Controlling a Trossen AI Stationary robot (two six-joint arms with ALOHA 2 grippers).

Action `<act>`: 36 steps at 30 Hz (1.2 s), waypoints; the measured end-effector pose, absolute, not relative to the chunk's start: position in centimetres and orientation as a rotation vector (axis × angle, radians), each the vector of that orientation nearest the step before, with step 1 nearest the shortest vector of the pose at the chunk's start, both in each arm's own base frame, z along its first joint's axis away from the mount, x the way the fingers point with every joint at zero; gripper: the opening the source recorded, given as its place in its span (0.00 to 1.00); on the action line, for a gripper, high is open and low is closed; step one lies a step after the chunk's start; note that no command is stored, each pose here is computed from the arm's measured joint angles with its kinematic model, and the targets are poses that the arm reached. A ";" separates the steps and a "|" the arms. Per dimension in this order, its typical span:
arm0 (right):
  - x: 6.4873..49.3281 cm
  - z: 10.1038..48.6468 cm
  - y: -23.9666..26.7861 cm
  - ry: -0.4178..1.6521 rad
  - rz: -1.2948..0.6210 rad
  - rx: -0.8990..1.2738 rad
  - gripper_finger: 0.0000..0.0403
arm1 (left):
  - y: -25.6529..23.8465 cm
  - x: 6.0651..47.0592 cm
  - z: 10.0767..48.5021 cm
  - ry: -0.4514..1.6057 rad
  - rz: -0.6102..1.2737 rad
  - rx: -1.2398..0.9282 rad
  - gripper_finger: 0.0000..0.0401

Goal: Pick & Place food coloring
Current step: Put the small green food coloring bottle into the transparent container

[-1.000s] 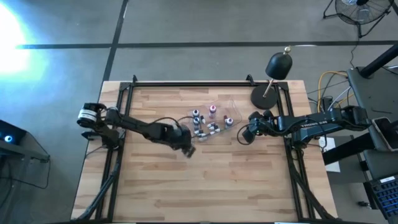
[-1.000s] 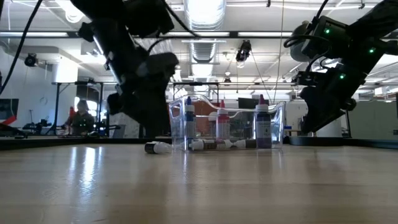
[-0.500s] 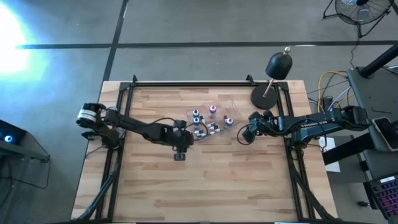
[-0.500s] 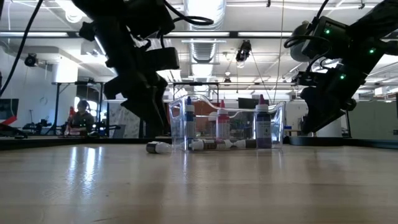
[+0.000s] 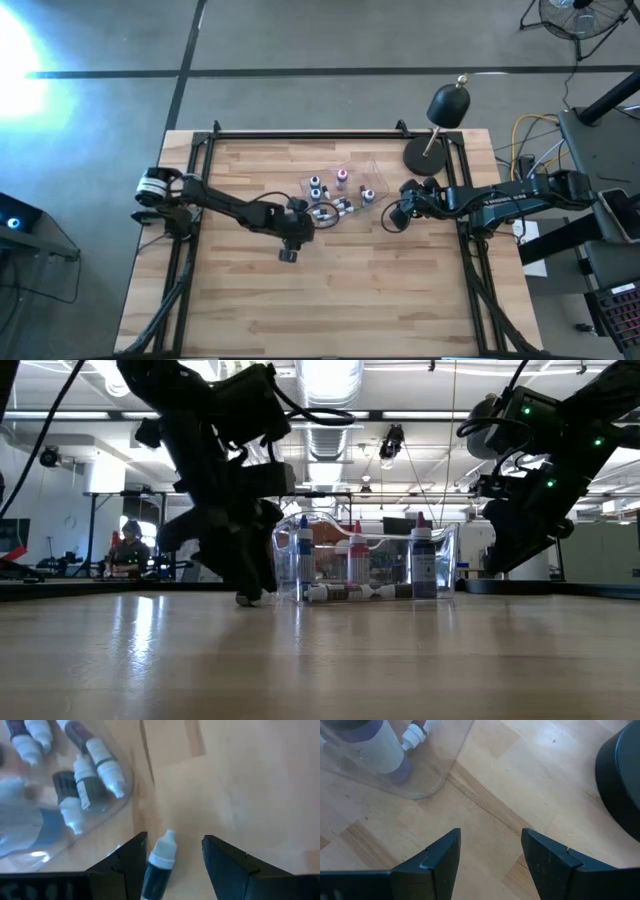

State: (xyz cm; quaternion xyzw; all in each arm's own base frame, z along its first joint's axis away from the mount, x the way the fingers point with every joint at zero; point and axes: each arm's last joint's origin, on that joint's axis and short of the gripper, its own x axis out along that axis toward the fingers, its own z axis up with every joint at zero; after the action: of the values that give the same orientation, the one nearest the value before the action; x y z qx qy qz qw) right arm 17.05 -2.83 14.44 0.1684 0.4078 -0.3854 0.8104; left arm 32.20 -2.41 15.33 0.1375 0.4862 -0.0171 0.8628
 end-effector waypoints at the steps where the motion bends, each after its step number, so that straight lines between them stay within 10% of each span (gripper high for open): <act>1: 17.0 14.4 -2.8 0.871 -0.824 0.360 0.50 | -2.4 32.2 15.2 1.024 -0.029 0.294 0.42; 15: 17.0 14.4 -2.8 0.874 -0.820 0.358 0.50 | -2.3 32.1 14.2 1.086 -0.008 0.247 0.41; 36: 17.0 14.4 -2.8 0.877 -0.820 0.357 0.50 | -2.4 31.9 17.0 1.181 0.118 0.242 0.11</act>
State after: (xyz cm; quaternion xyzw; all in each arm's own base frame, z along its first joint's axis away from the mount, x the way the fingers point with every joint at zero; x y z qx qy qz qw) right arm 17.02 -2.82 14.42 0.1670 0.4104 -0.3839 0.8101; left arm 31.86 -2.35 16.99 0.1139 0.5551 0.0555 0.8221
